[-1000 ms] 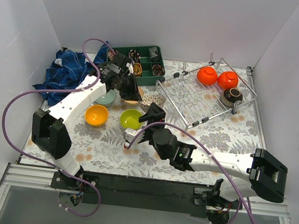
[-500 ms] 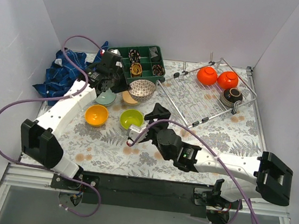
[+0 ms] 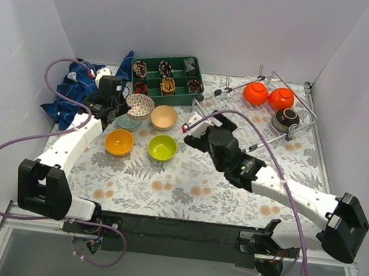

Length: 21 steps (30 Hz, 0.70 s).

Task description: Unload the bowls from the dish rack

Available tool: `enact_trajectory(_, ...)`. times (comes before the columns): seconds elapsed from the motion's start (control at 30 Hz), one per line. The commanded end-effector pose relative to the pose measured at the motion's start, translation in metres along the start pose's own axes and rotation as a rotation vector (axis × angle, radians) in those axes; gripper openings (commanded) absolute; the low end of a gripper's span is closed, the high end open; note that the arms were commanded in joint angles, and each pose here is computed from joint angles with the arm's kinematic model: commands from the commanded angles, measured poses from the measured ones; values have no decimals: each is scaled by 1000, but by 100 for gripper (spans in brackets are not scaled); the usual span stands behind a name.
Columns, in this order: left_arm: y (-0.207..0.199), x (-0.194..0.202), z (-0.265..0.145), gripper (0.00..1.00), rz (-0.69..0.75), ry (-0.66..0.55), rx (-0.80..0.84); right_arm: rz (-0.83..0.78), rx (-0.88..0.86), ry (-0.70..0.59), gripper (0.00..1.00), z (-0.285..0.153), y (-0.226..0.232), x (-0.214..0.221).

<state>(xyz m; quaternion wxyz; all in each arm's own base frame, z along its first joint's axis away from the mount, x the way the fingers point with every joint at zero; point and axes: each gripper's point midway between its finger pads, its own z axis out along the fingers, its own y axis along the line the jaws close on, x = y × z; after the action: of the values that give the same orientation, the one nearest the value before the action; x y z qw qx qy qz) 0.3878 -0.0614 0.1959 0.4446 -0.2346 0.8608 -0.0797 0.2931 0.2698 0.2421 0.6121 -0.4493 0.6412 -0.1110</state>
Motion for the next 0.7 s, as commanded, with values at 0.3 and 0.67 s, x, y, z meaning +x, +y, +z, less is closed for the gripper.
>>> enact_trajectory(0.3,36,-20,54,0,29,-207,-112,414,29,111,98,-7,-37,46)
enact_trajectory(0.67,60,9,72,4,25,-177,-138,480,99,191,98,-10,-61,81)
